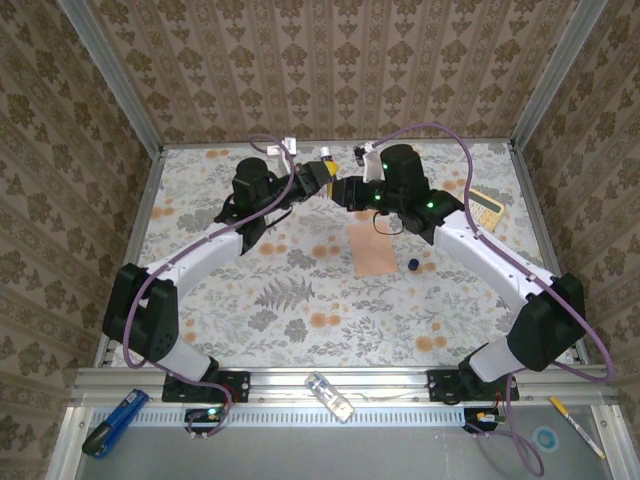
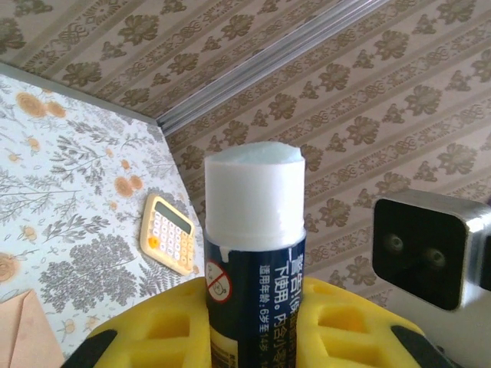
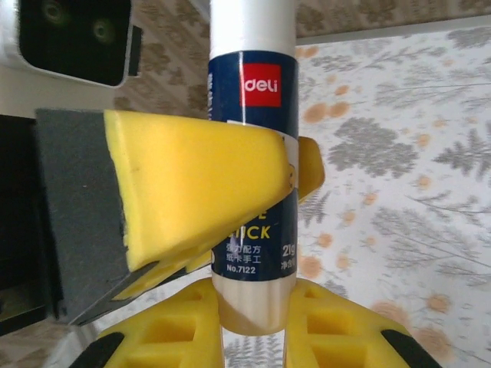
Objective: Place the letter into the envelope and seal it
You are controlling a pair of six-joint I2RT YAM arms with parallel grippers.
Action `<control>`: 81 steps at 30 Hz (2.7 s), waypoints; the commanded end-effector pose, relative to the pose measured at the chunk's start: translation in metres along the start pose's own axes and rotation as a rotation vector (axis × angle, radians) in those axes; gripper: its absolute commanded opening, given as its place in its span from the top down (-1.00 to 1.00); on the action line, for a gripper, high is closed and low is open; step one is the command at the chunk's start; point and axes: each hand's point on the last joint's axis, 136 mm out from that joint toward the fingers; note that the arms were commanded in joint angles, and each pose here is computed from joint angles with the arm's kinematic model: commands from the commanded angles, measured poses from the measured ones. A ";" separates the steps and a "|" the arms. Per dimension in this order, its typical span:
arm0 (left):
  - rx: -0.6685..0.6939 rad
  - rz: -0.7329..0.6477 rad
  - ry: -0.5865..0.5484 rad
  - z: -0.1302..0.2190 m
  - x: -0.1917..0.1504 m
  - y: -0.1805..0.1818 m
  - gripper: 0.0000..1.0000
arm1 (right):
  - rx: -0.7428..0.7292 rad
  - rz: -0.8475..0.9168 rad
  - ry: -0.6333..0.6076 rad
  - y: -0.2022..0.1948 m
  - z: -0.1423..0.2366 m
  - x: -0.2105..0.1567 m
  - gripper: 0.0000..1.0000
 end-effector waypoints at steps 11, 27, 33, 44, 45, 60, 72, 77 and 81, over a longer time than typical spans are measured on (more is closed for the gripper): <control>-0.157 -0.051 0.042 -0.012 -0.007 -0.056 1.00 | -0.180 0.127 -0.074 -0.004 -0.014 -0.014 0.58; -0.153 -0.076 0.028 -0.002 0.003 -0.053 1.00 | 0.446 -0.304 0.124 -0.015 0.066 0.020 -0.27; -0.199 -0.076 0.038 -0.002 0.005 -0.059 1.00 | 0.557 -0.241 0.134 -0.007 0.089 0.016 -0.37; -0.258 -0.050 0.012 -0.003 0.010 -0.066 1.00 | 0.666 -0.231 0.146 0.002 0.059 0.017 -0.22; -0.260 -0.050 0.010 -0.003 0.010 -0.066 1.00 | 0.675 -0.224 0.147 0.005 0.057 0.017 -0.20; -0.262 -0.031 -0.004 0.000 0.010 -0.063 1.00 | 0.772 -0.205 0.146 0.032 0.048 0.019 -0.02; -0.260 -0.029 -0.010 0.002 0.011 -0.061 1.00 | 0.790 -0.211 0.156 0.035 0.048 0.018 0.07; -0.257 -0.026 -0.009 0.003 0.011 -0.060 1.00 | 0.788 -0.211 0.152 0.035 0.046 0.019 0.22; -0.258 -0.026 -0.009 0.003 0.011 -0.060 1.00 | 0.781 -0.222 0.142 0.033 0.044 0.021 0.33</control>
Point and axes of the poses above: each hand's point on the last joint's axis, 136 mm out from that joint toward the fingers, its own z axis back along the fingers, its own y axis along the line the jaws close on, x = y × z, and after that the axes turned 13 degrees about -z, right-handed
